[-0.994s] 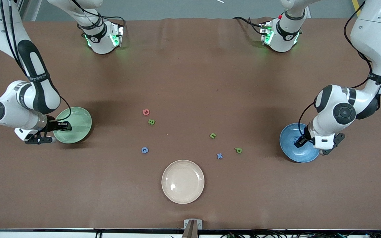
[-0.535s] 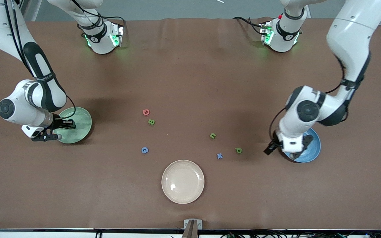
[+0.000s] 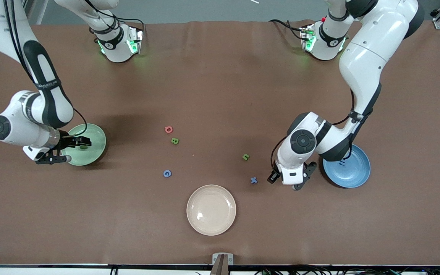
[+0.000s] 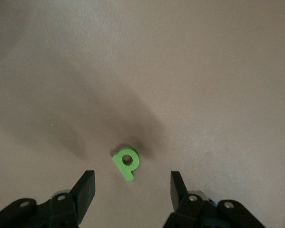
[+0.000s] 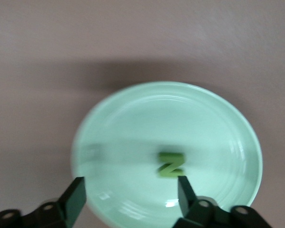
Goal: Sort upper and lower case letters into plates
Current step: 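Grasp the green p with the left gripper while the right gripper grasps the G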
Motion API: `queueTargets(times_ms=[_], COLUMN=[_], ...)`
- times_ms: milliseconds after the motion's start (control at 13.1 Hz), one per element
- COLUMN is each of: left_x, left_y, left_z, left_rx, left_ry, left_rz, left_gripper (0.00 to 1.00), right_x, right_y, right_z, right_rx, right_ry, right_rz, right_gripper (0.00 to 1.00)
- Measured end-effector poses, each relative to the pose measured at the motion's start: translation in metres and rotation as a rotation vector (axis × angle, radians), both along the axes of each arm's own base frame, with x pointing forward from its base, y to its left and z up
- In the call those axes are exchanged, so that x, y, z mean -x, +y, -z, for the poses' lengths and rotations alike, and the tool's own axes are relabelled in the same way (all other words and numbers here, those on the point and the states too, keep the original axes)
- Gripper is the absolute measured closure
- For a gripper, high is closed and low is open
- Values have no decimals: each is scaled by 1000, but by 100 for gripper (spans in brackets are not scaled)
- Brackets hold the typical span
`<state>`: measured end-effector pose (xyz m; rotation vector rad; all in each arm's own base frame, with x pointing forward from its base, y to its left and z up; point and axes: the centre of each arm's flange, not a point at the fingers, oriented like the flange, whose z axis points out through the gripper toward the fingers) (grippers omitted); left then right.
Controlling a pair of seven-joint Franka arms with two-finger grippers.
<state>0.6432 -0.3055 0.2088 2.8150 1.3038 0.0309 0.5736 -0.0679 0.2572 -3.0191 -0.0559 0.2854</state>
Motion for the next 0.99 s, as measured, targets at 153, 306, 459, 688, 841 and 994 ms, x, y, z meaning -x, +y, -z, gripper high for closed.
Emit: queueTargets(times_ms=[153,306,459,688,841,994], left_x=[1,2,1,-6,-15,-28], left_y=[4,6,10,20,39,81], left_z=[16,27,30,27,23,9], left_rx=[-5,-7,-9,-7,-15,-38], left_ry=[22,37,41,35,36,45], left_rz=[-6,-8,-15,-26,-22,12], left_gripper=[33,39,46,70,70,70], right_x=[-22,-34,-37,-48,-61,-73], right_y=[58,126,183,243,277,303], right_z=[-54,-76,-63,-16,7,28], right_rx=[17,37,40,40,51,53], right_ry=[-3,-35,-64,-75,-77,-98], right_rz=[60,105,146,168,188,191], right_gripper=[0,0,0,0,0,0])
